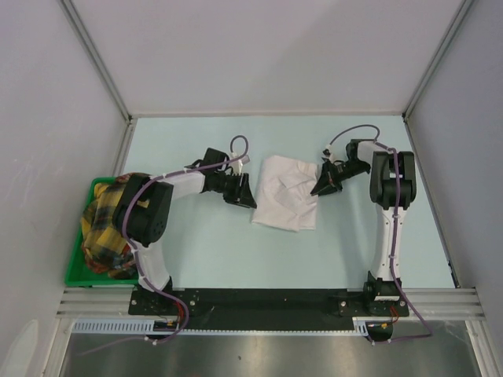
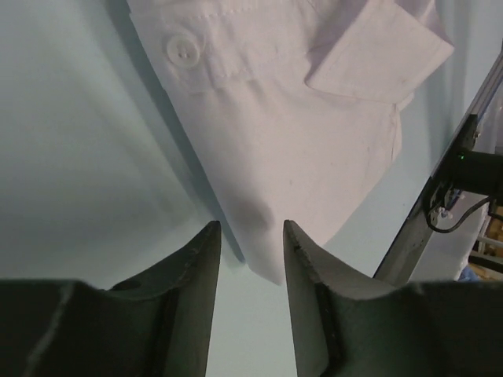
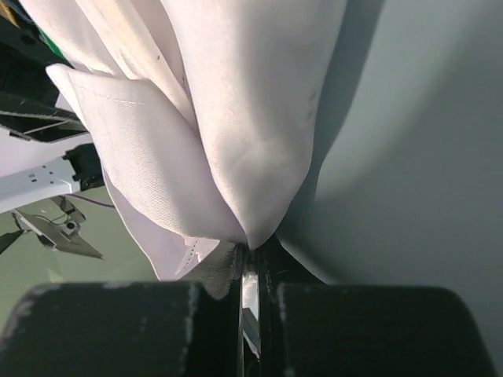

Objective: Fold and stack the long sleeve shirts
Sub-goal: Fold the shirt

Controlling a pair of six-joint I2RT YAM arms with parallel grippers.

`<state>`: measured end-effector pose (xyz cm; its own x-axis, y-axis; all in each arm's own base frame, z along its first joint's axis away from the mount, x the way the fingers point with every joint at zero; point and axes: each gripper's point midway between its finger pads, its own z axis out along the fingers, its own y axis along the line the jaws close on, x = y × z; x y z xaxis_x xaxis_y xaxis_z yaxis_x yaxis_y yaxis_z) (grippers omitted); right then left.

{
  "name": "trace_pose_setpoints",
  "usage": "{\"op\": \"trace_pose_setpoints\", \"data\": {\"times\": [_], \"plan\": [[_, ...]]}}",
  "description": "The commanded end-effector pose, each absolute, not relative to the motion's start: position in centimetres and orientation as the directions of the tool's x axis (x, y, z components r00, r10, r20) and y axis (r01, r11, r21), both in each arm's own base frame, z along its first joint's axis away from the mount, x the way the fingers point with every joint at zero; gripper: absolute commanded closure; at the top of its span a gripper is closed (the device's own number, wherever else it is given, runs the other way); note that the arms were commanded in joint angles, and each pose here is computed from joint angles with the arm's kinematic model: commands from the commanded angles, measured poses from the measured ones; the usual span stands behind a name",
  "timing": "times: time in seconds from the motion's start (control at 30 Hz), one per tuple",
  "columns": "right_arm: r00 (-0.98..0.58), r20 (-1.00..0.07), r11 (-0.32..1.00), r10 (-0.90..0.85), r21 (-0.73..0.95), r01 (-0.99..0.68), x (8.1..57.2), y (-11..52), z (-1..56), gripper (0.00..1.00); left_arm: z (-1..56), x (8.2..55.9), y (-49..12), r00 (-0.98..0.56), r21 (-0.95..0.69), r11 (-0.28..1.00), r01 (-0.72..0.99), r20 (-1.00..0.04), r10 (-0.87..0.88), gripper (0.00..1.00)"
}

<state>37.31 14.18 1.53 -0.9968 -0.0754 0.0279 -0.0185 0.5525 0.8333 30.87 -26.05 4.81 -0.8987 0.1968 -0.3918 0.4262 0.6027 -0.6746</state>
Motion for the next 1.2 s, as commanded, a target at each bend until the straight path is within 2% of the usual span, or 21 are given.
{"op": "trace_pose_setpoints", "data": {"times": [0.0, 0.07, 0.1, 0.2, 0.23, 0.3, 0.33, 0.37, 0.4, 0.47, 0.5, 0.57, 0.63, 0.67, 0.73, 0.8, 0.87, 0.97, 1.03, 1.07, 1.17], "plan": [[-0.983, 0.004, 0.645, -0.181, 0.756, -0.115, 37.1, 14.2, -1.3, 1.0, 4.4, 30.7, -28.2, -0.931, -0.766, 0.532, 0.36, -0.328, 0.157, 0.66], [-0.981, -0.011, 0.647, -0.195, 0.75, -0.137, 37.5, 14.4, -1.4, 1.0, 3.9, 29.0, -28.9, -0.933, -0.786, 0.503, 0.361, -0.301, 0.199, 0.74], [-0.979, -0.019, 0.647, -0.205, 0.747, -0.15, 37.6, 14.5, -1.3, 1.0, 3.5, 27.8, -29.1, -0.931, -0.793, 0.489, 0.364, -0.289, 0.224, 0.83], [-0.96, -0.05, 0.636, -0.275, 0.739, -0.221, 37.5, 15.3, -1.4, 1.0, 4.1, 23.4, -30.7, -0.895, -0.801, 0.419, 0.427, -0.309, 0.322, 1.0], [-0.953, -0.038, 0.63, -0.299, 0.742, -0.227, 37.1, 15.4, -1.5, 1.0, 4.2, 21.3, -31.6, -0.879, -0.808, 0.389, 0.442, -0.305, 0.367, 1.0], [-0.921, -0.098, 0.597, -0.378, 0.735, -0.323, 37.4, 16.5, -1.2, 1.0, 4.3, 18.7, -31.9, -0.861, -0.812, 0.356, 0.463, -0.318, 0.396, 1.0], [-0.911, -0.079, 0.584, -0.404, 0.745, -0.323, 36.9, 16.9, -1.3, 1.0, 4.4, 17.0, -32.4, -0.853, -0.82, 0.338, 0.461, -0.307, 0.421, 1.0], [-0.899, -0.091, 0.564, -0.429, 0.75, -0.346, 36.9, 17.5, -1.2, 1.0, 4.6, 16.5, -32.7, -0.843, -0.816, 0.321, 0.481, -0.329, 0.426, 1.0], [-0.873, -0.161, 0.537, -0.461, 0.732, -0.419, 38.2, 18.1, -0.5, 1.0, 4.8, 15.8, -32.4, -0.837, -0.81, 0.32, 0.492, -0.338, 0.431, 1.0], [-0.831, -0.149, 0.499, -0.535, 0.738, -0.454, 37.4, 20.0, -1.0, 1.0, 5.3, 15.3, -32.2, -0.822, -0.806, 0.298, 0.511, -0.358, 0.442, 1.0], [-0.788, -0.218, 0.456, -0.576, 0.714, -0.531, 38.4, 20.9, -0.3, 1.0, 5.9, 14.9, -31.8, -0.819, -0.804, 0.296, 0.516, -0.36, 0.448, 0.94], [-0.722, -0.204, 0.401, -0.662, 0.717, -0.57, 36.7, 23.3, -0.6, 1.0, 6.4, 13.9, -30.3, -0.812, -0.812, 0.284, 0.51, -0.345, 0.471, 0.74], [-0.633, -0.246, 0.342, -0.734, 0.672, -0.657, 36.2, 24.7, -0.5, 1.0, 8.0, 14.7, -28.0, -0.794, -0.776, 0.279, 0.565, -0.42, 0.439, 0.64], [-0.572, -0.26, 0.293, -0.778, 0.655, -0.696, 35.1, 26.2, -0.6, 1.0, 8.4, 14.4, -26.6, -0.81, -0.781, 0.306, 0.544, -0.395, 0.433, 0.54], [-0.484, -0.293, 0.242, -0.824, 0.591, -0.769, 34.8, 27.0, -0.8, 1.0, 10.6, 17.9, -23.8, -0.799, -0.715, 0.363, 0.597, -0.488, 0.352, 0.48], [-0.415, -0.359, 0.19, -0.836, 0.519, -0.833, 35.3, 28.9, -0.1, 1.0, 11.7, 20.7, -21.4, -0.809, -0.663, 0.465, 0.587, -0.506, 0.3, 0.45], [-0.414, -0.4, 0.202, -0.818, 0.474, -0.857, 36.5, 30.0, 1.0, 0.9, 12.0, 23.1, -18.8, -0.843, -0.656, 0.541, 0.526, -0.487, 0.23, 0.43], [-0.415, -0.492, 0.23, -0.765, 0.394, -0.89, 39.2, 31.2, 4.6, 0.54, 10.9, 27.7, -15.8, -0.842, -0.547, 0.67, 0.502, -0.488, 0.231, 0.39], [-0.441, -0.557, 0.273, -0.703, 0.362, -0.891, 41.1, 30.6, 8.0, 0.38, 9.7, 29.2, -15.8, -0.865, -0.581, 0.661, 0.475, -0.445, 0.231, 0.35], [-0.475, -0.556, 0.301, -0.682, 0.379, -0.875, 41.2, 29.8, 8.6, 0.35, 8.7, 29.4, -16.0, -0.888, -0.607, 0.657, 0.446, -0.393, 0.24, 0.31], [-0.632, -0.542, 0.397, -0.554, 0.496, -0.773, 41.2, 26.9, 11.7, 0.3, 7.5, 29.9, -16.7, -0.909, -0.66, 0.629, 0.411, -0.346, 0.231, 0.27]]}}
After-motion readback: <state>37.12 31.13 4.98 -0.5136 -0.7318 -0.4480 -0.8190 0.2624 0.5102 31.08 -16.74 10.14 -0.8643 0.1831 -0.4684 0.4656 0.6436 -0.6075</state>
